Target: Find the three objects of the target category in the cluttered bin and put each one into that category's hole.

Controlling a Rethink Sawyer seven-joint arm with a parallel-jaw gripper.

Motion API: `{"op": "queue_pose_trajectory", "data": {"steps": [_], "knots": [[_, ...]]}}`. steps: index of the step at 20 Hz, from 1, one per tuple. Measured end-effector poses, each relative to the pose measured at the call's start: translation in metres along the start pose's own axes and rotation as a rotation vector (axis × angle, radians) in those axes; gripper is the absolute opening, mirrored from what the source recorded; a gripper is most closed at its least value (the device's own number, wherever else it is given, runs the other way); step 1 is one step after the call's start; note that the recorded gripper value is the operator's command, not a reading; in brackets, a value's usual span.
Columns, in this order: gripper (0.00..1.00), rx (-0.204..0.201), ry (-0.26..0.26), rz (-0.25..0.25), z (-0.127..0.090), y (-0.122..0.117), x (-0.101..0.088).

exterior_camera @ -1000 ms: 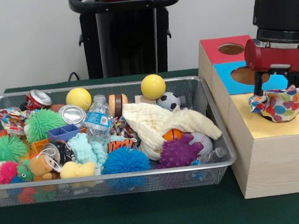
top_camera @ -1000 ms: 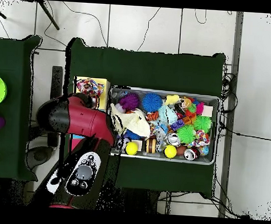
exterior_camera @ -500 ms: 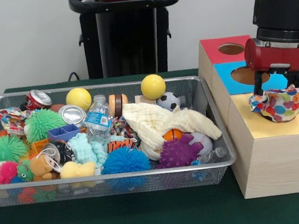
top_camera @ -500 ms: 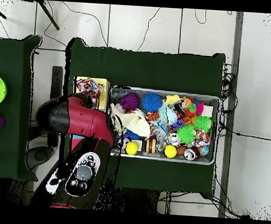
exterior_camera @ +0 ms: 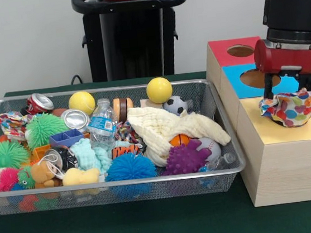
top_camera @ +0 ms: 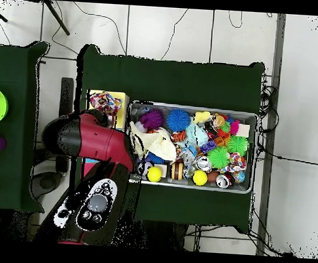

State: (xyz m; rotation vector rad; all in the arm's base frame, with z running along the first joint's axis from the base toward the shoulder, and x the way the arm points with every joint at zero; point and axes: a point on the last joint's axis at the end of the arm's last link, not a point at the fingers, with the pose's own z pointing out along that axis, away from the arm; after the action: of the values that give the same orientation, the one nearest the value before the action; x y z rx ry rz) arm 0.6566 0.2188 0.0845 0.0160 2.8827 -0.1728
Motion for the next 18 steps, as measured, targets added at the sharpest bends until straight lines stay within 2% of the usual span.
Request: {"op": "queue_pose_trajectory", "data": {"steps": [8, 14, 18], "knots": [[1.00, -0.003, 0.043, -0.004, -0.004, 0.001, 0.002], [1.00, -0.012, 0.105, -0.005, -0.008, 0.001, 0.009], [1.00, -0.015, 0.120, -0.007, -0.010, 0.002, 0.011]]}}
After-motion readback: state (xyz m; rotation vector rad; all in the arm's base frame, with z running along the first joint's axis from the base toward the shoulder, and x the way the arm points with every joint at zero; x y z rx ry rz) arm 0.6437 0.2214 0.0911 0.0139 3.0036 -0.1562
